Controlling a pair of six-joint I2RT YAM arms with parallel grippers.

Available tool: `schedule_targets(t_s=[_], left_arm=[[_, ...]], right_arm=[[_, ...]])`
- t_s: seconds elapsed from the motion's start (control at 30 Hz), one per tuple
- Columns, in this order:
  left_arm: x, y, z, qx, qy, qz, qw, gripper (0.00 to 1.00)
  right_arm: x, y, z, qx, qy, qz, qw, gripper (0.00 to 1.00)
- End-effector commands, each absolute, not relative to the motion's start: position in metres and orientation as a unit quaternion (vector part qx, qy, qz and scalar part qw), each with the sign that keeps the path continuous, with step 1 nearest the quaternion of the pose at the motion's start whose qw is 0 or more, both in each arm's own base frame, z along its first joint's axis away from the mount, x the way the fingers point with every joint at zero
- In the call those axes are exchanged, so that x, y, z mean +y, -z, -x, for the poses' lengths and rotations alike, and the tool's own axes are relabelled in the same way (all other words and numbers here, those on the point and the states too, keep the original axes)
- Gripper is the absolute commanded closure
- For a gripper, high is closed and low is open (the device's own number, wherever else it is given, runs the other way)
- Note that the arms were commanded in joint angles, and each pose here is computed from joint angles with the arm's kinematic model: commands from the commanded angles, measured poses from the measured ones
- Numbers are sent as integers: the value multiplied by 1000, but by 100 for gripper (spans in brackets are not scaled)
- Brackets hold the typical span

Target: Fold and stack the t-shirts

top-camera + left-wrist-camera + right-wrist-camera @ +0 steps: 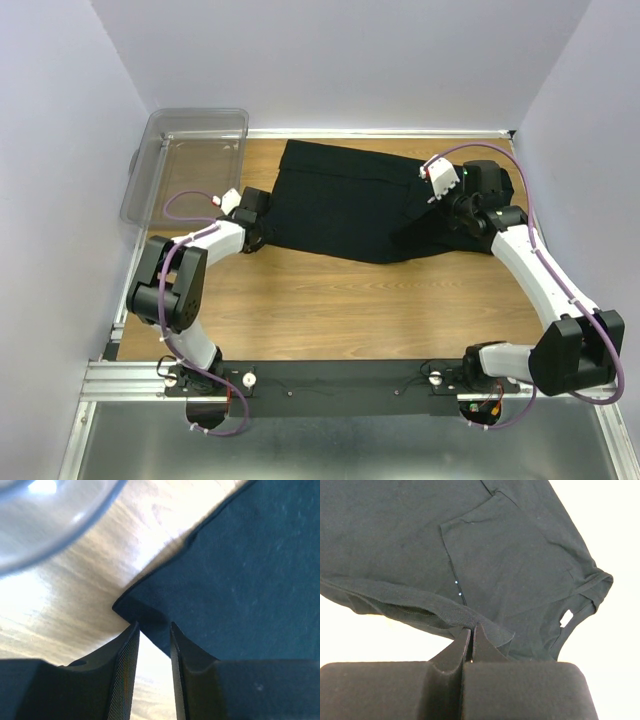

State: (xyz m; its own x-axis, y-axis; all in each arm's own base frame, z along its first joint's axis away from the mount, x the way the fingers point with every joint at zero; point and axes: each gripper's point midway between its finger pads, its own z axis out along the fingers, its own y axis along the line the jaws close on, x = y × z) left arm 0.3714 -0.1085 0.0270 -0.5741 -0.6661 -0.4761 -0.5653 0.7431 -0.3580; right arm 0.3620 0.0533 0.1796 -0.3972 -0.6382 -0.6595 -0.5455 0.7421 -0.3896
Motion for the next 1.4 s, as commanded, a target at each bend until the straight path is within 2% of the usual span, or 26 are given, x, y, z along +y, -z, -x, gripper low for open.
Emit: schedule_targets(t_s=[0.0, 0.2, 0.23, 0.33, 0.4, 0.43, 0.53, 0.63, 0.8, 0.83, 0.9, 0.93, 0.97, 1.17, 1.37], left_arm=[[-86, -15, -369, 883, 17, 363, 296, 61], [-83, -11, -372, 883, 1, 367, 293, 63], [-83, -8, -371, 885, -1, 365, 290, 66], [-87, -6, -374, 890, 7, 350, 292, 84], [-90, -4, -375, 893, 15, 343, 290, 86], [-92, -5, -376, 895, 21, 337, 291, 92], [-97, -12, -381, 896, 40, 322, 304, 100], [-101, -26, -382, 896, 57, 308, 316, 100], [-98, -46, -372, 897, 63, 286, 331, 89], [-99, -47, -370, 898, 68, 281, 332, 81], [-94, -42, -360, 900, 65, 277, 330, 72], [-95, -49, -361, 895, 76, 273, 345, 65], [-94, -49, -359, 894, 78, 270, 349, 63], [-74, -34, -350, 896, 69, 279, 339, 63], [-71, -23, -372, 897, 68, 284, 332, 62]], right_arm=[[53, -185, -357, 830, 48, 357, 425, 99], [53, -188, -356, 828, 48, 357, 429, 99], [54, -189, -356, 827, 47, 358, 431, 99], [53, -189, -355, 827, 45, 357, 432, 100], [53, -192, -355, 825, 46, 357, 436, 100], [52, -192, -353, 825, 46, 357, 436, 100], [52, -194, -352, 824, 47, 357, 439, 99], [52, -193, -350, 823, 47, 358, 439, 100], [53, -193, -350, 822, 42, 359, 440, 99], [53, -194, -350, 822, 41, 358, 440, 99], [54, -193, -350, 822, 38, 358, 441, 99], [55, -193, -349, 821, 36, 359, 441, 100], [56, -193, -349, 821, 34, 360, 442, 99], [56, -194, -348, 819, 31, 362, 444, 99], [58, -194, -345, 818, 25, 362, 446, 99]])
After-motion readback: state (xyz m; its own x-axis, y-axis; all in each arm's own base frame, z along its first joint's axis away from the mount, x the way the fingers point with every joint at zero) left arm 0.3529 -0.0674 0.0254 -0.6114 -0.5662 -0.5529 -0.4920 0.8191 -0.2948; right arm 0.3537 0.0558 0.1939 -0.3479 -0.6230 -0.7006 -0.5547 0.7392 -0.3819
